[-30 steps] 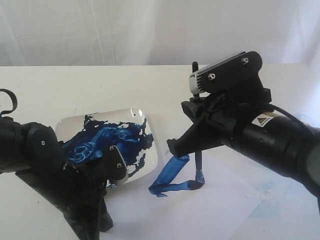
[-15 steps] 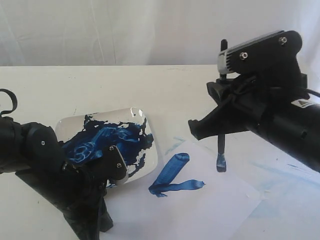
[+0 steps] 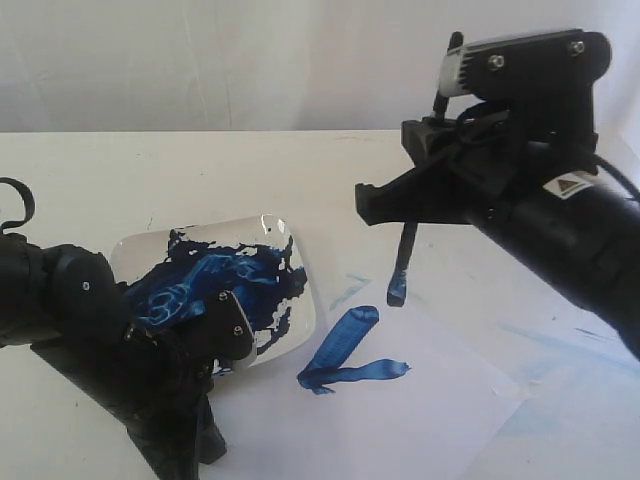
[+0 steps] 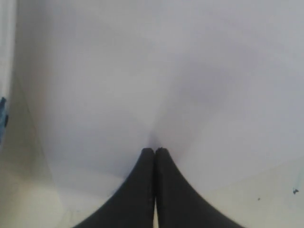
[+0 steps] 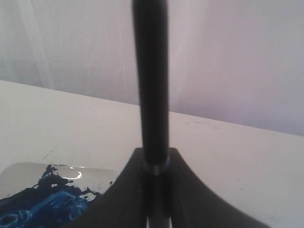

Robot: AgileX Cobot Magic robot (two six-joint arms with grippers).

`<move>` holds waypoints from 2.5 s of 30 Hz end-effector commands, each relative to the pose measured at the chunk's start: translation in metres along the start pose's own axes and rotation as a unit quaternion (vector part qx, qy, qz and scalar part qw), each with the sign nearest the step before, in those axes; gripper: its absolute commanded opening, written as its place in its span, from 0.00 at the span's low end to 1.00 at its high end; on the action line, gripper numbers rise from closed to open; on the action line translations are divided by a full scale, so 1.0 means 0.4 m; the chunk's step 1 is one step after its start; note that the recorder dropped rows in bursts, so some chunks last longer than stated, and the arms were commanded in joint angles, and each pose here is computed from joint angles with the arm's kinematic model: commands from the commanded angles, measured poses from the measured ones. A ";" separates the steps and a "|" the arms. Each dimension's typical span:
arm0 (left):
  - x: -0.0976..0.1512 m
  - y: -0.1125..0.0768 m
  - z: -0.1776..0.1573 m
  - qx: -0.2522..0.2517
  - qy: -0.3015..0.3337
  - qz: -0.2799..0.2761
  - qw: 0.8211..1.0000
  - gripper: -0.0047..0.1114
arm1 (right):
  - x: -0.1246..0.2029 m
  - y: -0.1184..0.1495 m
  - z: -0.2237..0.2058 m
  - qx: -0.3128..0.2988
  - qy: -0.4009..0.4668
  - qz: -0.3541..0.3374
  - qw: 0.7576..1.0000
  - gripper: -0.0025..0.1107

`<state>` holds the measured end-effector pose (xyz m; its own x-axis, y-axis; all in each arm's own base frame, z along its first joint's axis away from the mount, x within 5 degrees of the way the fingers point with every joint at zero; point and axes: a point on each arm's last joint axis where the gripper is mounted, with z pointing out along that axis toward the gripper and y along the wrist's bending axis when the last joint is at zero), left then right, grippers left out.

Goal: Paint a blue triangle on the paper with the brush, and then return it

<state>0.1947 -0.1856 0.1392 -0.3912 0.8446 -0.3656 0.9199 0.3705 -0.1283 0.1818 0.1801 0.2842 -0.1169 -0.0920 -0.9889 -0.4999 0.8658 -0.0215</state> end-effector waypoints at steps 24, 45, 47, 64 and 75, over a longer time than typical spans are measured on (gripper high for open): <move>0.009 -0.007 0.013 0.012 0.014 -0.004 1.000 0.04 | 0.047 0.030 0.105 0.026 0.007 0.016 1.000 0.02; 0.009 -0.007 0.013 0.012 0.014 -0.004 1.000 0.04 | 0.000 0.026 0.124 0.061 0.035 0.053 0.996 0.02; 0.009 -0.007 0.013 0.012 0.014 -0.004 1.000 0.04 | 0.003 0.011 0.122 0.097 0.043 0.067 0.992 0.02; 0.009 -0.007 0.013 0.012 0.014 -0.004 1.000 0.04 | 0.023 -0.004 0.132 0.145 0.042 0.106 0.983 0.02; 0.009 -0.007 0.013 0.012 0.014 -0.004 1.000 0.04 | 0.031 0.002 0.143 0.139 0.035 0.123 0.982 0.02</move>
<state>0.1947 -0.1856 0.1392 -0.3912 0.8446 -0.3656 0.9199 0.3705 -0.1283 0.2277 0.2070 0.2595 -0.2946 0.1090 -0.9494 -0.1909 0.9667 0.1703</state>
